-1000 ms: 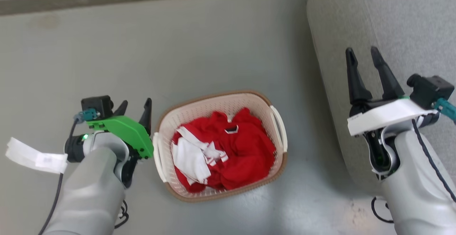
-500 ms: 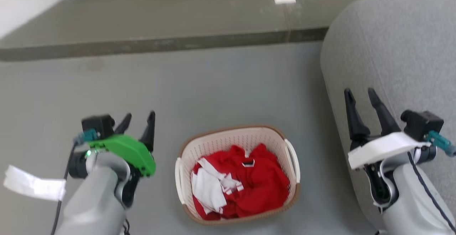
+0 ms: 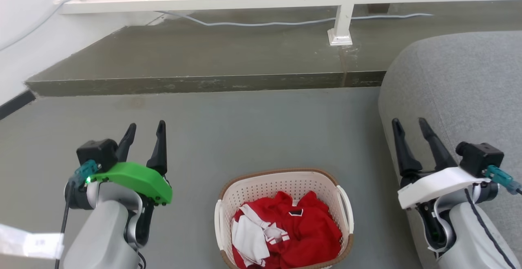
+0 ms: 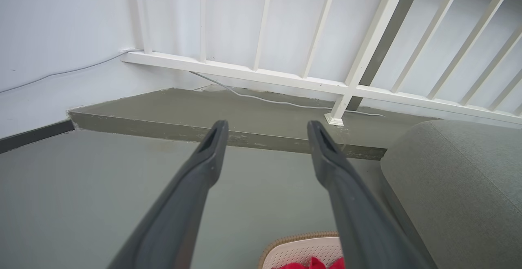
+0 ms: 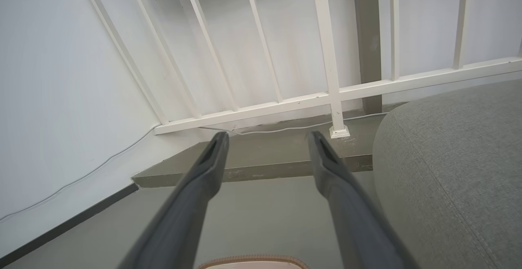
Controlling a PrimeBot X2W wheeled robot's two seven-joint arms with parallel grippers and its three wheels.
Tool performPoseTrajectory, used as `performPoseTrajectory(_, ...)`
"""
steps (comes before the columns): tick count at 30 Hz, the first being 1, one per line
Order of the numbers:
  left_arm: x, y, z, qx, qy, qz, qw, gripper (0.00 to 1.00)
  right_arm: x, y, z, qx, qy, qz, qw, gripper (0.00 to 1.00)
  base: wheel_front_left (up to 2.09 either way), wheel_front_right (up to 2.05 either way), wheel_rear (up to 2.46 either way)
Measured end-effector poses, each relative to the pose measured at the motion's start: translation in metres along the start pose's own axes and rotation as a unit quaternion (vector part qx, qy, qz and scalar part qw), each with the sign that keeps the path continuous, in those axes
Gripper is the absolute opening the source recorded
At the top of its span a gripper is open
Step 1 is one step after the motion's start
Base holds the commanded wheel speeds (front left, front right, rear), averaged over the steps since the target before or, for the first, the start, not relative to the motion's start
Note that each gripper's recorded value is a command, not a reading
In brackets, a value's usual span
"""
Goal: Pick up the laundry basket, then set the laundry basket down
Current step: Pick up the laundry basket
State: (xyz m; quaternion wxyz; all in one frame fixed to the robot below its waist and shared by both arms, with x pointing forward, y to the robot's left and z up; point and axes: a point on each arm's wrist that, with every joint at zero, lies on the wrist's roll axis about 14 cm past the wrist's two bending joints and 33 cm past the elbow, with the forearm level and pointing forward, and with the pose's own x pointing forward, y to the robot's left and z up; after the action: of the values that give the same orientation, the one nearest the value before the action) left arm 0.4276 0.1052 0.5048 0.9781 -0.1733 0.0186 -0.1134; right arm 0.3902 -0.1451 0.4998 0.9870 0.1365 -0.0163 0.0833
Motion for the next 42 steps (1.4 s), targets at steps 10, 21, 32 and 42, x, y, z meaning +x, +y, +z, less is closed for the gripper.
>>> performPoseTrajectory(10, -0.022, 0.007, 0.011, 0.02, -0.033, 0.022, 0.999, 1.0, -0.001, 0.0, 0.006, -0.005, -0.009, 0.0, 1.0, 1.0, 0.0, 0.0, 0.0)
performPoseTrajectory(21, -0.034, 0.003, 0.012, 0.03, -0.044, 0.021, 0.998, 1.0, -0.002, -0.003, 0.008, -0.021, -0.011, 0.0, 1.0, 1.0, 0.0, 0.0, 0.0)
performPoseTrajectory(32, -0.042, 0.003, 0.009, 0.03, -0.048, 0.028, 0.998, 1.0, -0.003, -0.01, 0.01, -0.028, -0.013, -0.01, 0.999, 1.0, 0.0, 0.0, 0.0)
performPoseTrajectory(42, -0.047, 0.005, 0.004, 0.027, -0.044, 0.035, 0.998, 1.0, -0.004, -0.013, 0.009, -0.027, -0.014, -0.017, 0.999, 1.0, 0.0, 0.0, 0.0)
